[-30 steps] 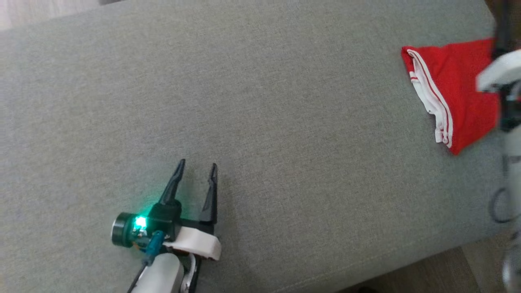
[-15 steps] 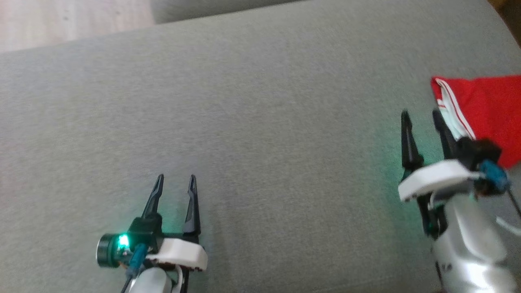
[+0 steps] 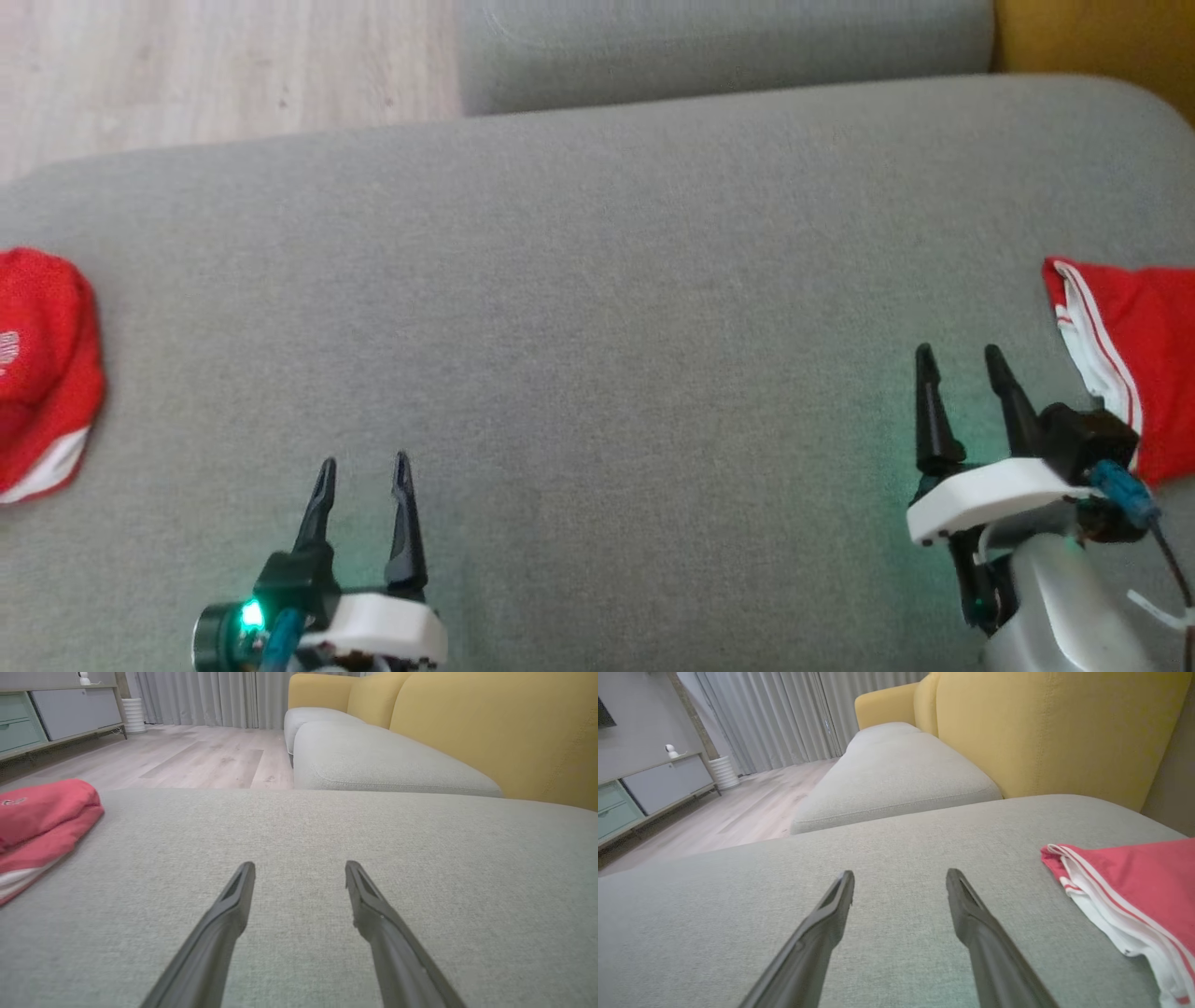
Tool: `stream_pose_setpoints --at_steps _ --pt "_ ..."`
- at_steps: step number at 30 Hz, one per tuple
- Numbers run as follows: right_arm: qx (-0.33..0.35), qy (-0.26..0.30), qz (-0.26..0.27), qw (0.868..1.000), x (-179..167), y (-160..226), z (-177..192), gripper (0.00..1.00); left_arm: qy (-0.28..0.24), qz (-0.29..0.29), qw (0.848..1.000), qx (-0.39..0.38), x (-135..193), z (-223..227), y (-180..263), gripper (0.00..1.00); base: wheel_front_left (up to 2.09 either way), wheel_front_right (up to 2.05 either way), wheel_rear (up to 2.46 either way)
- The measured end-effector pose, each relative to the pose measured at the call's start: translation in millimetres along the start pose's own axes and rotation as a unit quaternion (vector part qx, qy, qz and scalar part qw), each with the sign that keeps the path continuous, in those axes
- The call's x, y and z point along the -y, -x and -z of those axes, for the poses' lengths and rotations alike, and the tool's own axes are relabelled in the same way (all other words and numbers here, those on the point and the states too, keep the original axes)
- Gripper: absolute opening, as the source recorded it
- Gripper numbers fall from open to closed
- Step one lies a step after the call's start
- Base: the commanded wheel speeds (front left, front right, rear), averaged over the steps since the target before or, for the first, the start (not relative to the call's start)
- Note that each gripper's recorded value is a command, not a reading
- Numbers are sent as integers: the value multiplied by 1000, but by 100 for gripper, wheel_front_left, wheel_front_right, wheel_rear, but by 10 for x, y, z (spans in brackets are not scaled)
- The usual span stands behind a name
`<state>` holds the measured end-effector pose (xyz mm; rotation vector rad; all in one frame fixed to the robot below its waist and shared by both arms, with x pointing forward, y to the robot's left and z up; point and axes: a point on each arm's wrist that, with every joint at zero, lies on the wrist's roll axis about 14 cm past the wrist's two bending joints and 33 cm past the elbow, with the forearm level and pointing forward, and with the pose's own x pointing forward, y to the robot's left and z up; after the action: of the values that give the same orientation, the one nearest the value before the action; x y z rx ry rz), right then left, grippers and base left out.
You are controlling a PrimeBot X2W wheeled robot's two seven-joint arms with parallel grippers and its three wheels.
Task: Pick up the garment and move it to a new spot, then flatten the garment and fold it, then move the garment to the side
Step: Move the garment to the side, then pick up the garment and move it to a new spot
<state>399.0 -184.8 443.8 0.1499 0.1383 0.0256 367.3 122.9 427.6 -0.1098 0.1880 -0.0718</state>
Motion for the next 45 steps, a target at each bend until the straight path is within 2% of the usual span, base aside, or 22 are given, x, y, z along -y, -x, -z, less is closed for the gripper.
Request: stream_pose_setpoints --at_steps 9,20,28,34,38,39,45 --pt "-9 -1 -38 999 -271 130 81 100 5 -38 999 16 -231 -65 223 100 0 0 0" --pt "-14 -2 -72 997 -510 58 105 100 9 -71 997 15 -455 -27 392 100 0 0 0" --pt "-28 3 -127 992 -890 -22 193 100 17 -121 992 15 -732 -2 543 100 0 0 0" --pt "-47 13 -202 978 -1417 -73 314 100 30 -194 980 16 -1116 49 873 100 0 0 0" --pt "-57 27 -264 963 -1834 -42 400 100 42 -249 967 15 -1401 110 1173 100 0 0 0" --pt "-63 30 -286 956 -1993 -26 440 100 46 -275 960 14 -1518 141 1320 100 0 0 0" --pt "-76 30 -326 942 -2271 1 540 100 53 -323 945 11 -1770 193 1581 100 0 0 0"
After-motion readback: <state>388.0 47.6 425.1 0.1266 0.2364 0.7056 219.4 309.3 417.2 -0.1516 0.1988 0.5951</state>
